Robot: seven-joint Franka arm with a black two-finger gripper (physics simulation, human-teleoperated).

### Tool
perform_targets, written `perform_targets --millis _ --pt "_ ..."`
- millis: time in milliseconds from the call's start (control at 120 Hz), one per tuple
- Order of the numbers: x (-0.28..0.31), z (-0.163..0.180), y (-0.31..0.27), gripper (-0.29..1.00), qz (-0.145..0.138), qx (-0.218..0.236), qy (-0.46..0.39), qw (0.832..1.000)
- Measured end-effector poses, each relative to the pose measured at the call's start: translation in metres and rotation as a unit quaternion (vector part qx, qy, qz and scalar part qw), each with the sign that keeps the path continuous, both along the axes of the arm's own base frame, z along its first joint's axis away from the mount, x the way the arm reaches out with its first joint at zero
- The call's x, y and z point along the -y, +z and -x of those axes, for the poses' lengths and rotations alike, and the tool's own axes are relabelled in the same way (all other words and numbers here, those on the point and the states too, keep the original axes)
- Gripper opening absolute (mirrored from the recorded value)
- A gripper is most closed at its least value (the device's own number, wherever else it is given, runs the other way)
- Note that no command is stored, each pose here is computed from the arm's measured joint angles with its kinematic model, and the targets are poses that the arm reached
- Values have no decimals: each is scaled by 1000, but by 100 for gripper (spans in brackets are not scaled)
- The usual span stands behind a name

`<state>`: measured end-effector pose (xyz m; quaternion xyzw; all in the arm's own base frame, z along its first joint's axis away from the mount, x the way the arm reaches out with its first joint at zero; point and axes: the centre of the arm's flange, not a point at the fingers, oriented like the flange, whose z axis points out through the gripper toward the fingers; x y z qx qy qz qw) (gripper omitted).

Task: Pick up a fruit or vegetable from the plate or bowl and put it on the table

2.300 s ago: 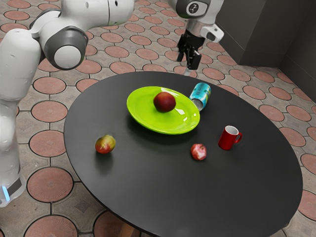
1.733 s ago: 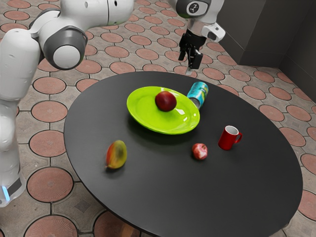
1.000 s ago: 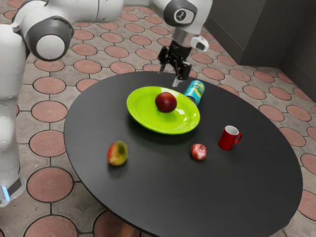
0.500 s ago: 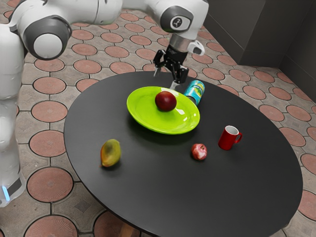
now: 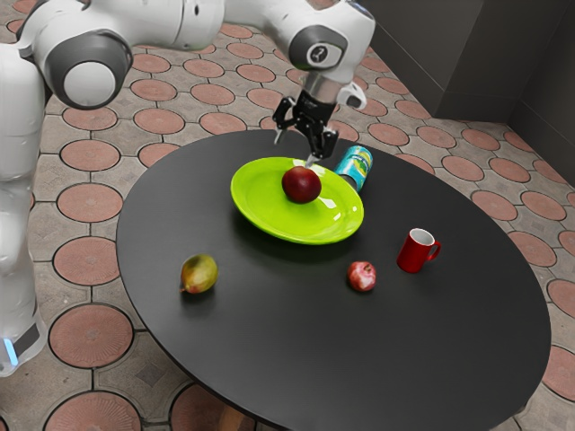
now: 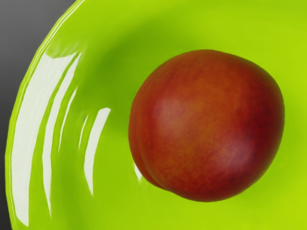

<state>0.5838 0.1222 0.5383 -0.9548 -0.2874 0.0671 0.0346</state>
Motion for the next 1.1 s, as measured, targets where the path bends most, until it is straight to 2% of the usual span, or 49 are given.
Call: perform_targets --millis 600,1100 --pt "-6 -11 -4 70 -13 43 15 999" --pt "-5 -19 -27 70 -12 47 18 999"
